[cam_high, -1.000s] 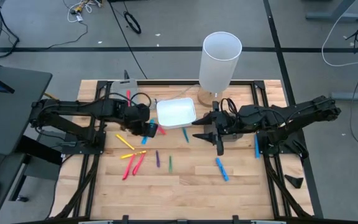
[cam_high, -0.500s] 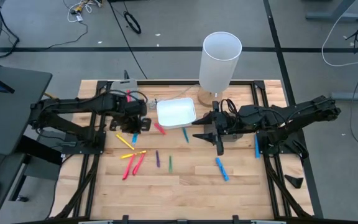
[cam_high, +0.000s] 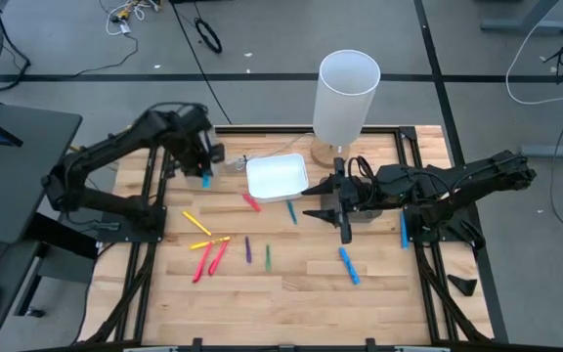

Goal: Pick & Place Markers
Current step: Put the middle blue highlighter pen into the gray bin, then put the left blue highlighter pen into the gray bin

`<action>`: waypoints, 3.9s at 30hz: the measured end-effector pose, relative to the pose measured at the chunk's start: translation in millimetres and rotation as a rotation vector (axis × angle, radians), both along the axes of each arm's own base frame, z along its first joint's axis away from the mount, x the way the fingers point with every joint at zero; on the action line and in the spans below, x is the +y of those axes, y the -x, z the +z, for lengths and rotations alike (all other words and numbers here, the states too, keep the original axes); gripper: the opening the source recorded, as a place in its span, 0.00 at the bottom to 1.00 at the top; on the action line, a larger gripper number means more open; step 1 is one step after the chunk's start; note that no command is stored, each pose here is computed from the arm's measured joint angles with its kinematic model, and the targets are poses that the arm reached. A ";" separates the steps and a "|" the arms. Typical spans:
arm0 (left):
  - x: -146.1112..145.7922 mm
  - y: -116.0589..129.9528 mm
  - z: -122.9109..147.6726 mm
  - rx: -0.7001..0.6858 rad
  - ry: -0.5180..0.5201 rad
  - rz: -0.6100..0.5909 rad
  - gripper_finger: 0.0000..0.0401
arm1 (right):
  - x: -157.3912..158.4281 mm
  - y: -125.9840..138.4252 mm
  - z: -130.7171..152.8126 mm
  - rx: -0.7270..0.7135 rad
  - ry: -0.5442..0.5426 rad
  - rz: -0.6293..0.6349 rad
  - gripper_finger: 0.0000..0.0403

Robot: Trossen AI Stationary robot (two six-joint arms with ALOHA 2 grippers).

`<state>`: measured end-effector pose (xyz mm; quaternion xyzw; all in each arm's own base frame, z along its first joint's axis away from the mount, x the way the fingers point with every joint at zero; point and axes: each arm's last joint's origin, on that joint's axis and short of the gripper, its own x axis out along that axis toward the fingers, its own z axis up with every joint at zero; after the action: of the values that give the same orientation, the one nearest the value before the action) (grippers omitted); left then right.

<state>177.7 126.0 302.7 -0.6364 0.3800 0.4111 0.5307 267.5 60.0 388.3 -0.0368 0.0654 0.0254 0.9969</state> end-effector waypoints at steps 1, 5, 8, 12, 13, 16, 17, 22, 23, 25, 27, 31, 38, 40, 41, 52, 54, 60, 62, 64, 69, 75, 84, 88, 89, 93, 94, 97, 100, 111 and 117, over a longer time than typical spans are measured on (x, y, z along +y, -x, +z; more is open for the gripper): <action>6.6 4.9 0.0 0.000 -0.006 0.021 0.16 | 0.1 0.0 0.0 0.000 0.007 0.001 0.51; 30.4 24.5 -1.6 0.002 -0.023 0.087 0.16 | 0.0 -0.1 0.0 -0.002 0.038 0.005 0.51; 47.2 38.6 -5.1 0.006 -0.023 0.123 0.16 | 0.1 0.0 0.0 -0.003 0.057 0.008 0.51; 67.1 53.2 -13.2 0.029 -0.013 0.170 0.16 | 0.0 -0.1 -0.1 -0.003 0.068 0.009 0.51; 71.1 56.2 -15.1 0.034 -0.011 0.177 0.16 | 0.1 -0.1 -0.1 -0.003 0.067 0.009 0.51; 81.4 62.8 -21.5 0.053 0.000 0.194 0.16 | 0.0 -0.1 -0.1 -0.002 0.047 0.006 0.51; 84.0 64.8 -23.2 0.060 0.003 0.200 0.16 | 0.1 -0.1 -0.1 -0.002 0.038 0.005 0.51; 97.0 71.6 -30.0 0.070 -0.008 0.226 0.16 | 0.1 -0.1 -0.1 0.000 -0.010 -0.001 0.51; 98.6 72.1 -31.1 0.071 -0.008 0.230 0.16 | 0.1 -0.1 -0.1 0.000 -0.015 -0.002 0.51; 102.1 72.5 -32.2 0.067 -0.024 0.237 0.16 | 0.1 -0.1 -0.1 0.001 -0.024 -0.003 0.51; 105.1 72.4 -33.6 0.072 -0.041 0.235 0.16 | 0.1 -0.1 -0.1 0.001 -0.033 -0.004 0.51; 114.0 67.6 -41.0 0.109 -0.092 0.205 0.16 | 0.1 -0.1 -0.1 0.001 -0.033 -0.004 0.51; 130.9 48.3 -62.9 0.169 -0.157 0.130 0.16 | 0.1 -0.1 -0.1 0.002 -0.033 -0.004 0.51; 137.3 43.9 -69.1 0.180 -0.184 0.129 0.16 | 0.1 -0.1 -0.1 0.002 -0.033 -0.004 0.51; 140.3 42.3 -72.1 0.187 -0.199 0.123 0.16 | 0.1 -0.1 -0.1 0.002 -0.032 -0.004 0.51; 155.5 32.9 -106.8 0.298 -0.181 0.076 0.16 | -0.1 0.2 -1.9 0.020 -0.025 -0.004 0.51; 155.4 28.2 -111.3 0.303 -0.173 0.064 0.16 | -0.1 0.3 -2.4 0.025 -0.024 -0.004 0.51; 149.3 12.2 -121.7 0.308 -0.140 0.036 0.16 | 0.0 0.2 -2.6 0.026 -0.020 -0.003 0.51; 145.6 6.0 -121.6 0.314 -0.145 0.041 0.16 | 0.0 0.2 -2.6 0.026 -0.019 -0.004 0.51; 142.9 2.3 -121.7 0.315 -0.142 0.039 0.16 | 0.0 0.2 -2.6 0.025 -0.020 -0.003 0.51; 138.5 -4.4 -121.7 0.317 -0.147 0.027 0.16 | 0.0 0.2 -2.6 0.025 -0.019 -0.003 0.51; 137.4 -6.0 -121.7 0.316 -0.143 0.046 0.20 | 0.0 0.2 -2.6 0.026 -0.026 -0.004 0.51; 137.3 -6.2 -121.7 0.310 -0.138 0.046 0.48 | 0.0 0.2 -3.2 0.032 -0.036 -0.006 0.51; 137.0 -6.7 -121.6 0.293 -0.126 0.042 0.55 | 0.0 0.2 -3.2 0.032 -0.036 -0.006 0.51; 136.9 -6.7 -121.6 0.292 -0.126 0.042 0.56 | 0.0 0.2 -3.2 0.032 -0.036 -0.006 0.51; 137.0 -6.7 -121.6 0.291 -0.126 0.041 0.58 | 0.0 0.2 -3.2 0.033 -0.036 -0.006 0.51; 136.9 -6.8 -121.6 0.290 -0.125 0.041 0.58 | 0.0 0.2 -3.4 0.034 -0.036 -0.006 0.51; 136.7 -7.4 -121.4 0.271 -0.115 0.038 0.58 | -0.1 0.2 -3.6 0.036 -0.034 -0.006 0.51; 135.1 -8.1 -117.6 0.247 -0.116 0.026 0.58 | -0.1 0.3 -4.1 0.041 -0.018 -0.004 0.51; 105.9 -12.7 -61.7 0.190 -0.351 -0.100 0.58 | 0.0 0.4 -4.6 0.046 -0.016 -0.004 0.51; 77.3 -10.4 -22.0 0.178 -0.549 -0.181 0.58 | 0.0 0.4 -4.6 0.046 -0.017 -0.004 0.51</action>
<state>188.1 203.3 280.7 -0.3941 0.3550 0.5037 0.6819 267.1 60.0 383.7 -0.0277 0.0880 0.0248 0.9954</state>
